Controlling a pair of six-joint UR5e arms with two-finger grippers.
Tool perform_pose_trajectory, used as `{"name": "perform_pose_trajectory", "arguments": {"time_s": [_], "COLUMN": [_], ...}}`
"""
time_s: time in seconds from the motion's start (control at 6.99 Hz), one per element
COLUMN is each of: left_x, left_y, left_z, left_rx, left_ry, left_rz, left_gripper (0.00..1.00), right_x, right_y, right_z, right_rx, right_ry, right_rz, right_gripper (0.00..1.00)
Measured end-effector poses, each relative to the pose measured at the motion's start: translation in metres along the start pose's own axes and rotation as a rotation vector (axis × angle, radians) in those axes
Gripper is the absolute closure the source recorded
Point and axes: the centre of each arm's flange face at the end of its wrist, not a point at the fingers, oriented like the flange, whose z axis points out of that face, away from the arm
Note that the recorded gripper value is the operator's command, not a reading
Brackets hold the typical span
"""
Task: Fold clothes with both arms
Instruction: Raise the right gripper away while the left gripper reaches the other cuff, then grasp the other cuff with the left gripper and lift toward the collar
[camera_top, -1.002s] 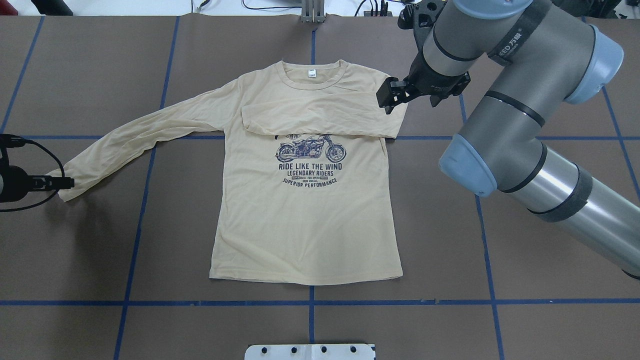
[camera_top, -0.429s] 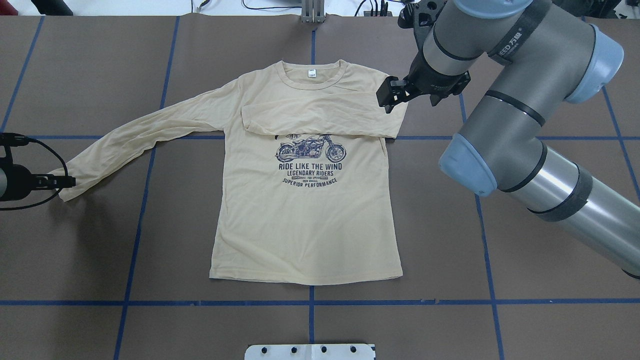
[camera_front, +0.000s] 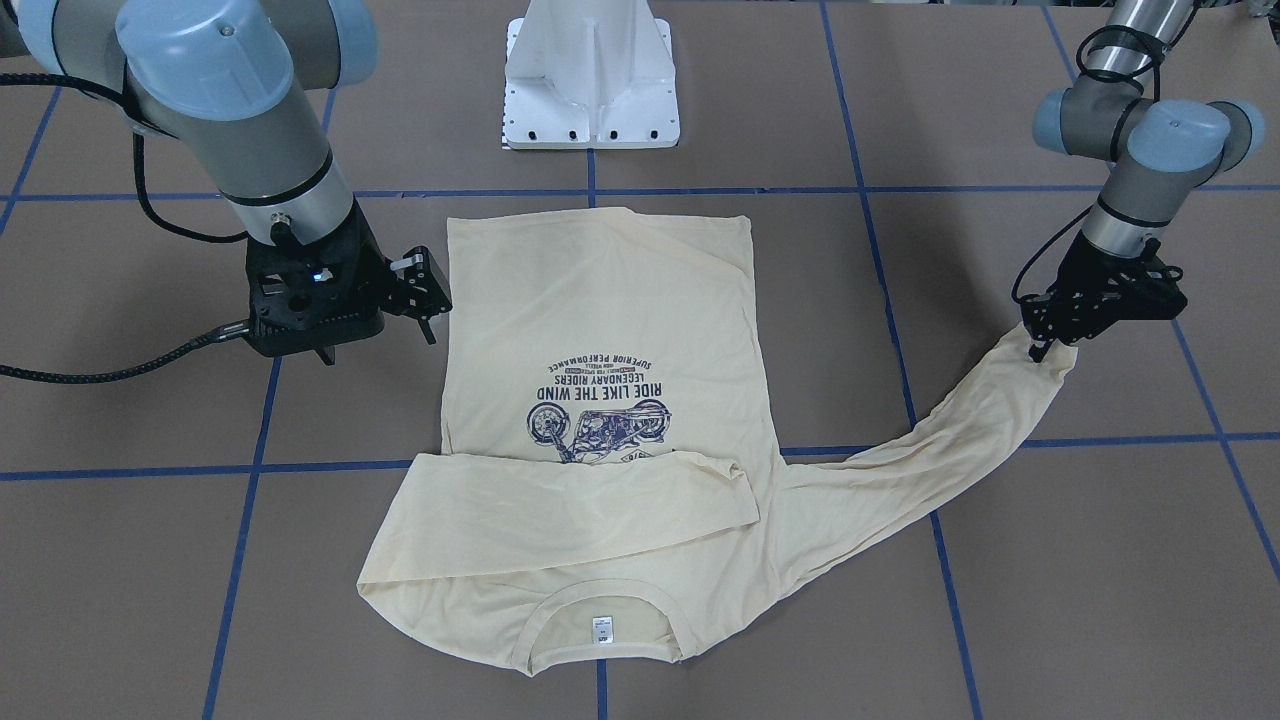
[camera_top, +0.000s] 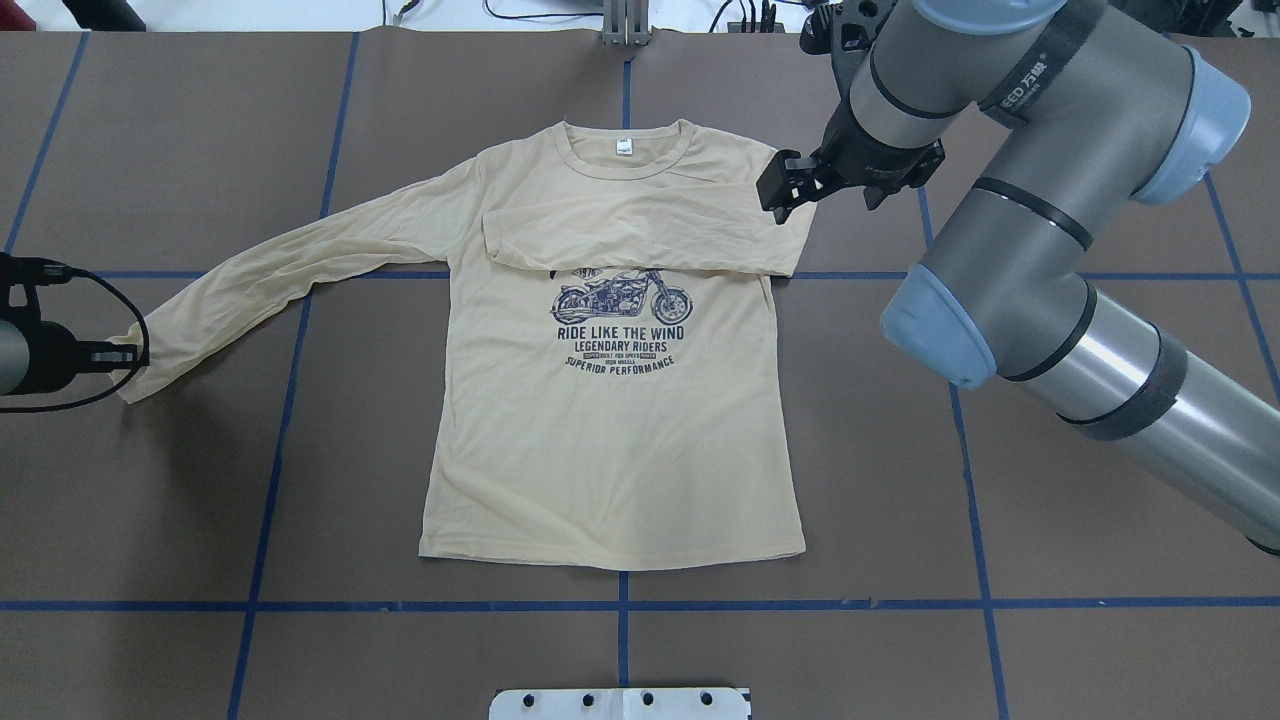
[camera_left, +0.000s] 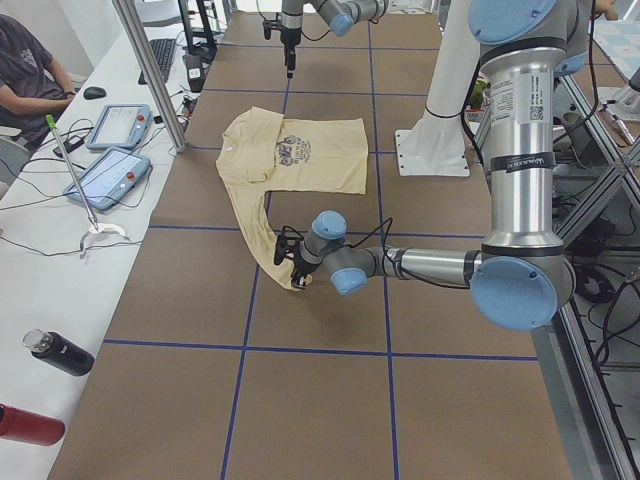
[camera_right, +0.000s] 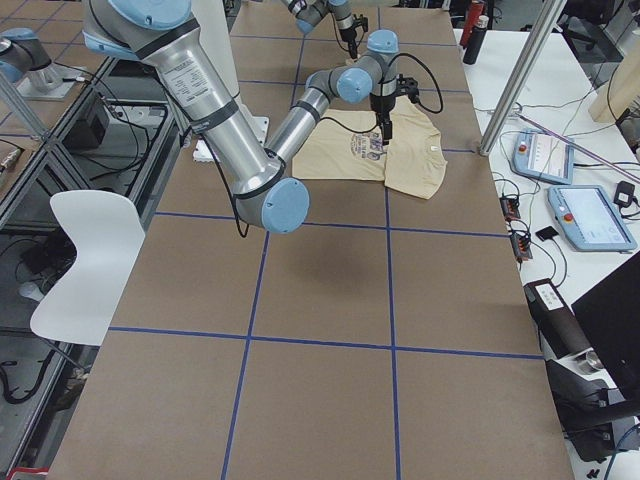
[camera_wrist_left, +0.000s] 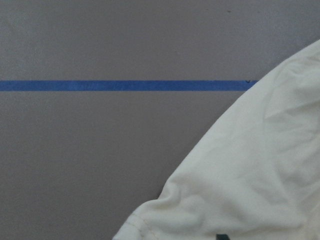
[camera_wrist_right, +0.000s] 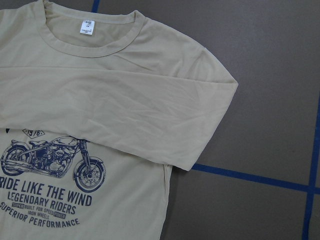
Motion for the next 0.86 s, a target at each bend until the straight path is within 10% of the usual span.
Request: {"name": "perform_pose_trajectory", "arguments": {"time_s": [0.86], "left_x": [0.097], "left_y": [-0.04], "left_z": [-0.063], "left_rx": [0.015], "left_ry": [0.113], "left_rz": [-0.042], "left_gripper": [1.0], "right_x": [0.037], "right_y": [0.001], "right_z": [0.011], "right_rx": [-0.024], "right_ry": [0.024], "right_rz": [-0.01], "right_gripper": [0.0]}}
